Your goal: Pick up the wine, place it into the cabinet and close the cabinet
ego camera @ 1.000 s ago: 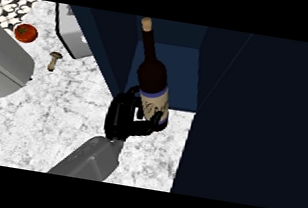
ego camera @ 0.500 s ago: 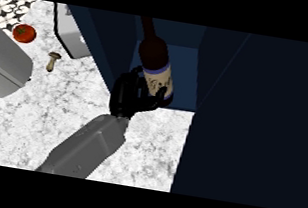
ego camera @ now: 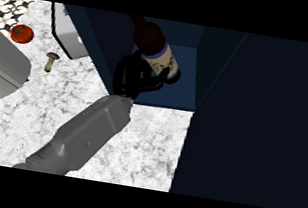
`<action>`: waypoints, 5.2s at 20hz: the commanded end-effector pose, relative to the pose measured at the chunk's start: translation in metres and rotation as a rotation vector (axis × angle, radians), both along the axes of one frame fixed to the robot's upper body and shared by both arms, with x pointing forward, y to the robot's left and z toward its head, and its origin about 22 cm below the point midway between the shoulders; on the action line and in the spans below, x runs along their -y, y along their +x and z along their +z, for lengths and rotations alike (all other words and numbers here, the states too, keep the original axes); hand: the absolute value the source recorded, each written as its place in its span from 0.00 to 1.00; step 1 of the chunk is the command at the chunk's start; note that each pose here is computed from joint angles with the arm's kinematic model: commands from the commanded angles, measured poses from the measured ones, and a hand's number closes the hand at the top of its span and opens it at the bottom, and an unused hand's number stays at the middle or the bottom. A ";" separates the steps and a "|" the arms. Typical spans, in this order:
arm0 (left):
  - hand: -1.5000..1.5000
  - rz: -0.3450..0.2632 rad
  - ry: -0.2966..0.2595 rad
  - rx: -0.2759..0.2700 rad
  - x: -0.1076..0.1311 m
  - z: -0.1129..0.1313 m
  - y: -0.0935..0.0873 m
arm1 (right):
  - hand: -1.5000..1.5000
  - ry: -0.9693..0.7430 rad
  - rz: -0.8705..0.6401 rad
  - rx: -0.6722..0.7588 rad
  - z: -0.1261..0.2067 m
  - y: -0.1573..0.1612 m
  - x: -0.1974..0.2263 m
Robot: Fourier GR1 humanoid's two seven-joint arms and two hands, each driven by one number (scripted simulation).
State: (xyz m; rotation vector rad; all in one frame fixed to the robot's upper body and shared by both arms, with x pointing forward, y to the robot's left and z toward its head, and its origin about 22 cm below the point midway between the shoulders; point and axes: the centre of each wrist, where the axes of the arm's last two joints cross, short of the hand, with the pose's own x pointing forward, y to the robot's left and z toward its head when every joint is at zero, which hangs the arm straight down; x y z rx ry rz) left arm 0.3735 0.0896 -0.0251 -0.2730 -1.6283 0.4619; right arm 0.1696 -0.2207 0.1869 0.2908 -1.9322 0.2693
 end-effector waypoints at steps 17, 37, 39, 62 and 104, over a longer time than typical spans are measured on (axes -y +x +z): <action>1.00 0.030 0.065 -0.075 0.003 0.041 0.040 | 0.00 0.014 0.054 0.024 -0.007 0.016 0.000; 1.00 0.048 0.055 -0.086 0.014 0.015 0.012 | 0.00 0.006 0.116 0.023 -0.008 0.024 -0.015; 1.00 0.059 -0.012 -0.095 0.016 0.022 0.015 | 0.00 0.007 0.124 0.037 -0.004 0.020 -0.018; 0.00 0.100 0.187 -0.031 0.029 0.037 0.025 | 0.00 0.020 0.113 0.026 -0.008 0.021 -0.018; 0.00 -0.061 0.129 0.150 0.066 0.009 -0.063 | 0.00 0.016 0.013 0.001 -0.003 -0.002 -0.015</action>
